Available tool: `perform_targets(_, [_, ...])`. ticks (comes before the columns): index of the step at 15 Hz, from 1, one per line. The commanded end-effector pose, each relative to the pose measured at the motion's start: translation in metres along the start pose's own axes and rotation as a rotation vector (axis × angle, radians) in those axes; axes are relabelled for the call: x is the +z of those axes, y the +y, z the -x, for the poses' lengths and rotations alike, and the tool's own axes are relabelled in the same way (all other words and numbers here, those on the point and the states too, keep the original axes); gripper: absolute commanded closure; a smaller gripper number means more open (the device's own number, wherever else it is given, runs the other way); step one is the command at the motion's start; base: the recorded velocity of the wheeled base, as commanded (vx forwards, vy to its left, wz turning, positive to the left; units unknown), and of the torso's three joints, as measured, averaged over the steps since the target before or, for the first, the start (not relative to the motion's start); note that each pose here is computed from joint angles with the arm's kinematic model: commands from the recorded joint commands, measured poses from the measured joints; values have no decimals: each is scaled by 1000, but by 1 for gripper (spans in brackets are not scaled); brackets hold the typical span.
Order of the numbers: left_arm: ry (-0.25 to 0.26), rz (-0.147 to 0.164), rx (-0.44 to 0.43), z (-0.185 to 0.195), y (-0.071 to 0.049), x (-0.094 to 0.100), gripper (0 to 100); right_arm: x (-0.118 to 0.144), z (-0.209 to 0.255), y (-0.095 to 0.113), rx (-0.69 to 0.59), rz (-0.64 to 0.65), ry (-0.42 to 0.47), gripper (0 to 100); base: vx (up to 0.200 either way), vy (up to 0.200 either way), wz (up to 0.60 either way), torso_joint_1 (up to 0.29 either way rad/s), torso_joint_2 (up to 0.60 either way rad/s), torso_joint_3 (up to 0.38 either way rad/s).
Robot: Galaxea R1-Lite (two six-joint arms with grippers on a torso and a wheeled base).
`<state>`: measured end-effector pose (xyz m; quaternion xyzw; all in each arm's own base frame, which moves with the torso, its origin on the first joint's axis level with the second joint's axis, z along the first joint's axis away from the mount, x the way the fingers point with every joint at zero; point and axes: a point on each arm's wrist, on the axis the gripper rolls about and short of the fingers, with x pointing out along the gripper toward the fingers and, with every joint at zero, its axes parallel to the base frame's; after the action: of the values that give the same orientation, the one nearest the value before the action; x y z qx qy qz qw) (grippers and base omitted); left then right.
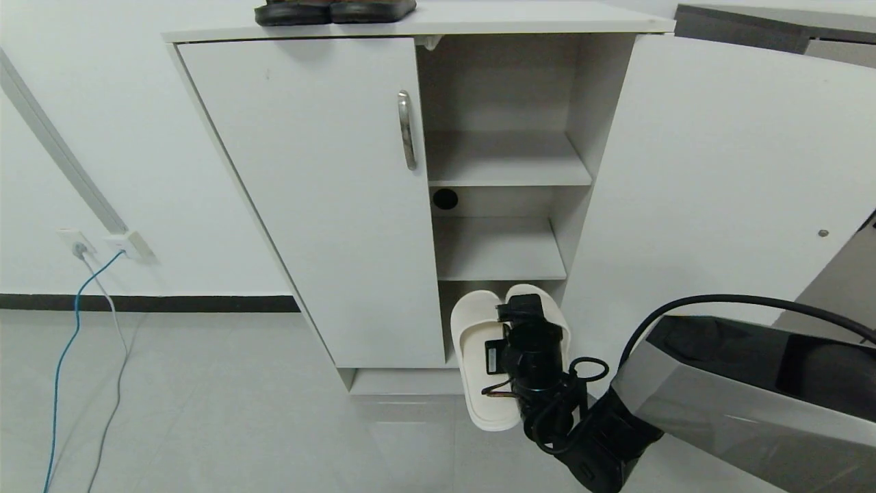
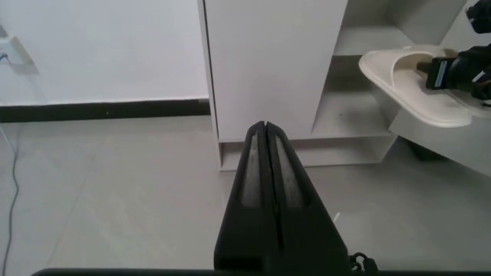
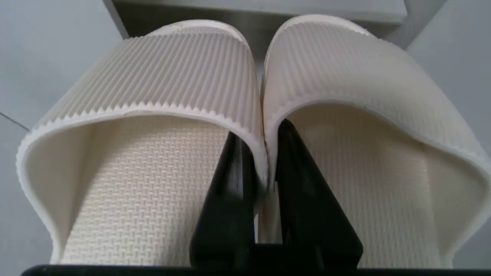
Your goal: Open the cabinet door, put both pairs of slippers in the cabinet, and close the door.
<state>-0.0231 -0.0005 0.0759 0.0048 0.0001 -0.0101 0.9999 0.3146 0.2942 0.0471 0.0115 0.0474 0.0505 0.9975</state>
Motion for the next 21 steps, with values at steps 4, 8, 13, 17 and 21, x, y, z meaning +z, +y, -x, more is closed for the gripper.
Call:
perform_targets(4, [0, 0, 0, 0, 0, 0, 100, -7, 1, -3, 0, 46, -28, 100, 0, 0, 0, 0, 4, -167])
perform_targets(8, [1, 0, 0, 0, 0, 0, 100, -3, 1, -3, 0, 44, -62, 100, 0, 0, 0, -1, 1, -15])
perform_targets(13, [1, 0, 0, 0, 0, 0, 100, 3, 1, -4, -3, 58, -113, 100, 160, 0, 0, 5, 2, -2])
perform_targets(17, [1, 0, 0, 0, 0, 0, 100, 3, 0, -5, -6, 57, -114, 100, 200, 0, 0, 0, 2, -1])
perform_targets(21, [1, 0, 0, 0, 0, 0, 100, 4, -1, -7, -9, 58, -111, 100, 150, 0, 0, 2, -1, 5])
